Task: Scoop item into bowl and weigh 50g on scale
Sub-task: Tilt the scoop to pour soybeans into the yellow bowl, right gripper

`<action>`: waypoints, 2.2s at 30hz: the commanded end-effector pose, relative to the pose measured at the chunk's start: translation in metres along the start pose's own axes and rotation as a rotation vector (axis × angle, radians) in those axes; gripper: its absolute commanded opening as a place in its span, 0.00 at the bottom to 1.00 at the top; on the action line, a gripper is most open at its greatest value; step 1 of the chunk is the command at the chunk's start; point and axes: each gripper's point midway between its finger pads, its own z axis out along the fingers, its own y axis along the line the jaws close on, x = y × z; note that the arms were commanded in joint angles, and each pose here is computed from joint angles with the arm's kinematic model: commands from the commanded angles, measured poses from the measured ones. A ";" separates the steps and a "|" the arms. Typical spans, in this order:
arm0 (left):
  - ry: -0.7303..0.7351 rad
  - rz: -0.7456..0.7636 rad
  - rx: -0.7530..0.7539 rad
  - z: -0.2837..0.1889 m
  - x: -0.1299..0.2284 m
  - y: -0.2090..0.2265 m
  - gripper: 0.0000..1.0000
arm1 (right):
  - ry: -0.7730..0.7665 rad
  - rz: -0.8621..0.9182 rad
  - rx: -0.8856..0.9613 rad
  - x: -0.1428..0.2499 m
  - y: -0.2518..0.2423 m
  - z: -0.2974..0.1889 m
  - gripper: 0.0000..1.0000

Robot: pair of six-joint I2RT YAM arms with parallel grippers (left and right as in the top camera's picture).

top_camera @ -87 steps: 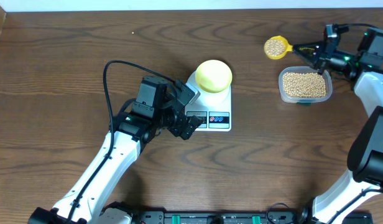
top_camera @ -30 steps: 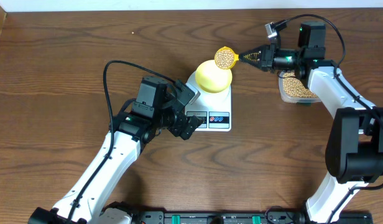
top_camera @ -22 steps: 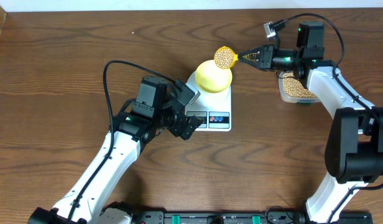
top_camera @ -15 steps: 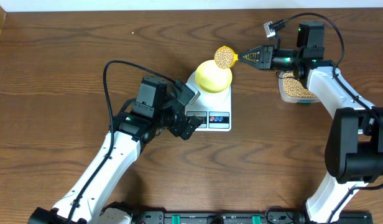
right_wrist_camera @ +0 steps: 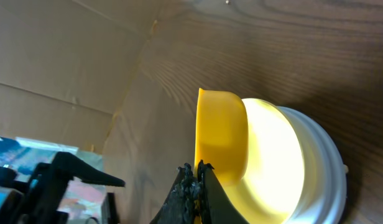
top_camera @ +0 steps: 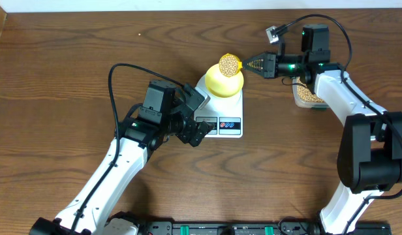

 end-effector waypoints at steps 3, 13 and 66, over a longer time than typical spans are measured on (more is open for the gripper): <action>0.012 0.006 0.018 0.003 0.005 -0.001 0.92 | 0.015 -0.054 0.022 0.006 -0.007 0.006 0.01; 0.012 0.006 0.017 0.003 0.005 -0.001 0.92 | 0.037 -0.132 0.023 0.013 -0.007 0.007 0.01; 0.012 0.005 0.017 0.003 0.005 -0.001 0.92 | 0.055 -0.585 0.004 0.017 -0.003 0.014 0.01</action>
